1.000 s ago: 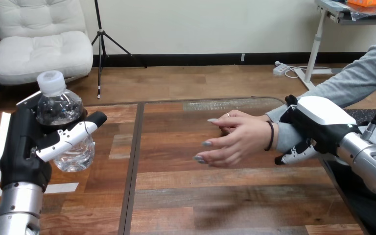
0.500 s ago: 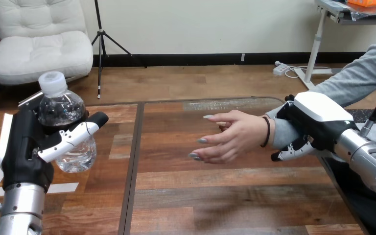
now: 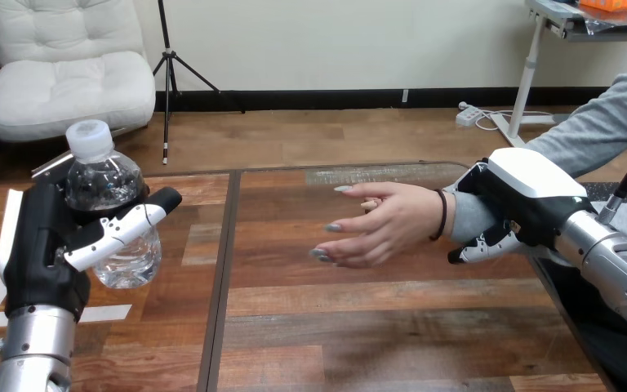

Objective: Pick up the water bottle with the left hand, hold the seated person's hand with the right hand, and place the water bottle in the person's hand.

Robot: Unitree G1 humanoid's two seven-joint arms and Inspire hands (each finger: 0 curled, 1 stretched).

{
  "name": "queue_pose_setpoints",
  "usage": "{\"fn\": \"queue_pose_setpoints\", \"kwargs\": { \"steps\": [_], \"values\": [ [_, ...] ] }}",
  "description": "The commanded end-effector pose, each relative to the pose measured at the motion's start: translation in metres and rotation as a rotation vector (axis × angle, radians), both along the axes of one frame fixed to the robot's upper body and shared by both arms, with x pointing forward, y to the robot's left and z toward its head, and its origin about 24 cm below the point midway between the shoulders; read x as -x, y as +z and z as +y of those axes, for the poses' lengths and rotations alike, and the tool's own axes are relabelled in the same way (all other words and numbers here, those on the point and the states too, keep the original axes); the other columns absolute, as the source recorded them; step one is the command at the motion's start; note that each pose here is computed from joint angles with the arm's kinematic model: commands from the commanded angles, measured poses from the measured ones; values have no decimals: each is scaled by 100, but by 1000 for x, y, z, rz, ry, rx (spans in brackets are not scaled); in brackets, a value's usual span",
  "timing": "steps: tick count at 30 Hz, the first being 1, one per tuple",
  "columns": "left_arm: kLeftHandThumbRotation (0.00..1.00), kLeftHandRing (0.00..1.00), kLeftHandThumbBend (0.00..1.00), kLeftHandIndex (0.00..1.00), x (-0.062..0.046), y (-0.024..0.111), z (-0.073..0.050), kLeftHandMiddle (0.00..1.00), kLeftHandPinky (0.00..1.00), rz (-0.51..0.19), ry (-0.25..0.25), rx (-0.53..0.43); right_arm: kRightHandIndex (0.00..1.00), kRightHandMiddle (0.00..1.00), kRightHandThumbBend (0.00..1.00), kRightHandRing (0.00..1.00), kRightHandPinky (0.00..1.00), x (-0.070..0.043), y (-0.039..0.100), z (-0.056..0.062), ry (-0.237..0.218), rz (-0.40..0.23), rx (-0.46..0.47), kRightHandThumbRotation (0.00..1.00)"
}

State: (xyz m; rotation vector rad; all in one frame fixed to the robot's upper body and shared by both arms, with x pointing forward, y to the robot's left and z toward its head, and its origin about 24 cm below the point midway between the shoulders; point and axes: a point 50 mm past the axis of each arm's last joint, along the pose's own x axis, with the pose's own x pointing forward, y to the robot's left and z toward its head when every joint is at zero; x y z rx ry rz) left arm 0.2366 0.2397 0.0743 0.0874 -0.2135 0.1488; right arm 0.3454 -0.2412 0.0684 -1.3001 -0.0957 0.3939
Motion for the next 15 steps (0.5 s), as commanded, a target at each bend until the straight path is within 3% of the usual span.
{"fn": "queue_pose_setpoints", "kwargs": {
  "steps": [1,15],
  "values": [
    [0,35,73,41,-9,28,-9,39,29,-121,-38,-37,30,29,71,23,19,-13,28,18,49,-116,-84,0],
    [0,35,73,41,-10,28,-12,39,29,-118,-49,-33,28,28,69,22,18,-16,29,29,79,-117,-99,0]
  ]
}}
